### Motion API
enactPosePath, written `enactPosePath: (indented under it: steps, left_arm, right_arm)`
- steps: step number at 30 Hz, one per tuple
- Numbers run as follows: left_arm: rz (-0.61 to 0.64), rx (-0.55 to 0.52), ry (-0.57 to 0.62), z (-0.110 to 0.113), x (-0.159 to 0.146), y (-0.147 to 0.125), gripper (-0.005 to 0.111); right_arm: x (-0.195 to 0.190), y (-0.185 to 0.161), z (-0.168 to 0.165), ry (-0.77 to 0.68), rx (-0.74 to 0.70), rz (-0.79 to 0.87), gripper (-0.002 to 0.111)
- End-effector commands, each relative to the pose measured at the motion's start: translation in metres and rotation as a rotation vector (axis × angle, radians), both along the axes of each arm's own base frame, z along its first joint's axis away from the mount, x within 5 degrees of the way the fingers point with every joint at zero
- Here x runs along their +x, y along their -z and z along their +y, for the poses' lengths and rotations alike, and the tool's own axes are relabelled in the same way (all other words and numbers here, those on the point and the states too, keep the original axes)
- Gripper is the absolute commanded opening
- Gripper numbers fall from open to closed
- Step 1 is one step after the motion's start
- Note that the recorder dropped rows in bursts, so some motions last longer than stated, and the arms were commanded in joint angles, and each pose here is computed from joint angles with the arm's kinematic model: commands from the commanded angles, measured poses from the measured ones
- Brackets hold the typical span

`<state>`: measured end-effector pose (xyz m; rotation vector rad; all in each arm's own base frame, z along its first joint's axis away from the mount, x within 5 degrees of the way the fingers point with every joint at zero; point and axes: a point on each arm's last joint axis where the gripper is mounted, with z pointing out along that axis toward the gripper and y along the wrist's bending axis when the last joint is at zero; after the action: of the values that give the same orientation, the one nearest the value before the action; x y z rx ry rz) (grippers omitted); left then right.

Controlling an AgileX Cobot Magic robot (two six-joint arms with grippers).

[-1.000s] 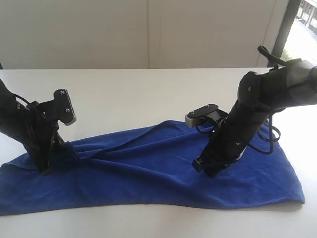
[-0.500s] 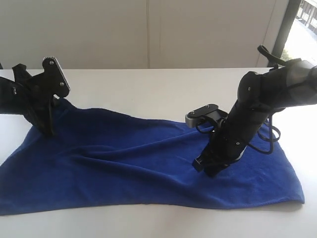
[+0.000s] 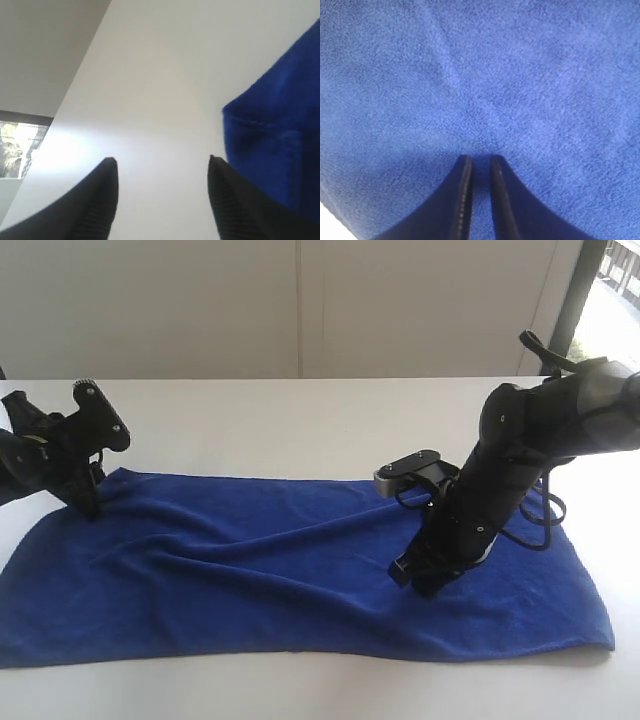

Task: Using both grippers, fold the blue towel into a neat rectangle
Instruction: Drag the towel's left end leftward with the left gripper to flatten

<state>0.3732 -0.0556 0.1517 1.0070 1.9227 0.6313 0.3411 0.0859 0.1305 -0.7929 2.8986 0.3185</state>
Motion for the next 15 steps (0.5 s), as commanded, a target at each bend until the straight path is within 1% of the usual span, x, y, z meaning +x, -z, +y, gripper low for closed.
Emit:
enactPosePath:
  steps: [1,3,4,5,6,7,8,9,11,12,13,15]
  left_arm:
    - [-0.084,-0.019,-0.12,0.014,0.002,-0.008,0.067]
    - [-0.143,-0.058,-0.137,0.008,-0.001,-0.027,0.067]
    - [-0.145,-0.093,-0.113,-0.001,-0.005,-0.037,0.067]
    - [-0.11,-0.139,-0.064,-0.013,-0.011,-0.044,0.067]
    - [-0.029,-0.195,0.001,-0.026,-0.018,-0.048,0.067]
    - [0.087,-0.252,0.069,-0.038,-0.026,-0.048,0.064]
    - [0.234,-0.329,0.117,-0.048,-0.034,-0.043,0.057]
    - [0.308,-0.379,0.122,-0.052,-0.037,-0.039,0.046]
    - [0.382,-0.444,0.092,-0.052,-0.039,-0.032,0.023]
    - [0.394,-0.458,0.068,-0.05,-0.038,-0.028,0.009]
    - [0.393,-0.465,0.052,-0.048,-0.036,-0.026,0.001]
    - [0.379,-0.466,0.018,-0.042,-0.032,-0.022,0.001]
  right_arm:
    - [-0.007,0.014,-0.001,-0.022,-0.012,0.077,0.014]
    - [-0.007,0.014,-0.001,-0.022,-0.012,0.077,0.014]
    - [-0.007,0.014,-0.001,-0.022,-0.012,0.077,0.014]
    - [-0.007,0.014,-0.001,-0.022,-0.012,0.077,0.014]
    - [-0.007,0.014,-0.001,-0.022,-0.012,0.077,0.014]
    - [-0.007,0.014,-0.001,-0.022,-0.012,0.077,0.014]
    - [-0.007,0.014,-0.001,-0.022,-0.012,0.077,0.014]
    - [-0.007,0.014,-0.001,-0.022,-0.012,0.077,0.014]
    - [-0.008,0.014,-0.001,-0.024,-0.011,0.084,0.014]
    - [-0.008,0.014,-0.001,-0.024,-0.011,0.084,0.014]
    - [-0.008,0.014,-0.001,-0.024,-0.011,0.084,0.014]
    - [-0.008,0.014,-0.001,-0.026,-0.011,0.092,0.014]
